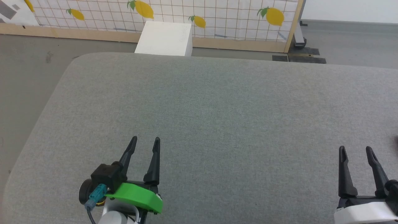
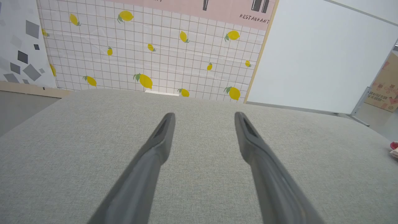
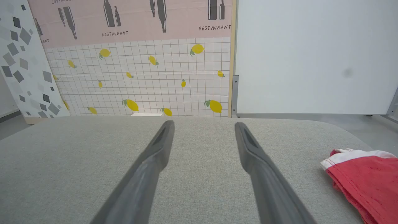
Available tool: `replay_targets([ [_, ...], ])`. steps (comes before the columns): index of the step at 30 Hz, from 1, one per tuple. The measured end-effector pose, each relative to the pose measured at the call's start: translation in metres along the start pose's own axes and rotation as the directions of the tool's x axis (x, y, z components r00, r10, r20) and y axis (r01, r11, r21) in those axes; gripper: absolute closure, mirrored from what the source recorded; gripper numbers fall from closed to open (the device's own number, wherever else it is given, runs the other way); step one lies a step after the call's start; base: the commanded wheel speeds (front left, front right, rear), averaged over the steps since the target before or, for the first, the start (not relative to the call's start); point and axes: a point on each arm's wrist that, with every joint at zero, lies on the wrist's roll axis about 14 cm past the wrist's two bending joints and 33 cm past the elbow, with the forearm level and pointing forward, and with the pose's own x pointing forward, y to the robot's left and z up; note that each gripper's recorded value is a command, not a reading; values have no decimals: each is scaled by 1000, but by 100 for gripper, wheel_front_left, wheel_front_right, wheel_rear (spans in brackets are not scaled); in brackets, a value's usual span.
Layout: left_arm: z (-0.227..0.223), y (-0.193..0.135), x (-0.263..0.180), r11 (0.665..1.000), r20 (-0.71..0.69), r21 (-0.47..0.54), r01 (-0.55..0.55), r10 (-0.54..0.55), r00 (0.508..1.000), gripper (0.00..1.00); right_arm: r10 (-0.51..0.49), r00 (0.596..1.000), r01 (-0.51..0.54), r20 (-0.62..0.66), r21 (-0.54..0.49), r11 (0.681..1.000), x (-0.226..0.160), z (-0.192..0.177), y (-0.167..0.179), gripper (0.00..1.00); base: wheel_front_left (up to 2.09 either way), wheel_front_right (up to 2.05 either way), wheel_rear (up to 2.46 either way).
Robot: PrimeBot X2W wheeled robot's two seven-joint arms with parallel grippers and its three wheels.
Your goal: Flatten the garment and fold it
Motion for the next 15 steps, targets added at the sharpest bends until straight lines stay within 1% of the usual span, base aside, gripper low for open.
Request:
replay_targets([
  [3, 0, -1, 0, 1000, 0, -1, 2, -2, 1000, 0, -2, 1000, 2, 1, 1, 1000, -1, 0, -1, 0, 0, 0, 0],
  [4, 0, -1, 0, 1000, -1, 0, 3, -3, 1000, 100, -3, 1000, 3, 1, 1, 1000, -1, 1, -1, 100, 0, 0, 0],
  [15, 0, -1, 1, 1000, -2, 3, 4, -4, 1000, 100, -3, 1000, 3, 1, -1, 1000, -1, 1, -1, 100, 0, 0, 0],
])
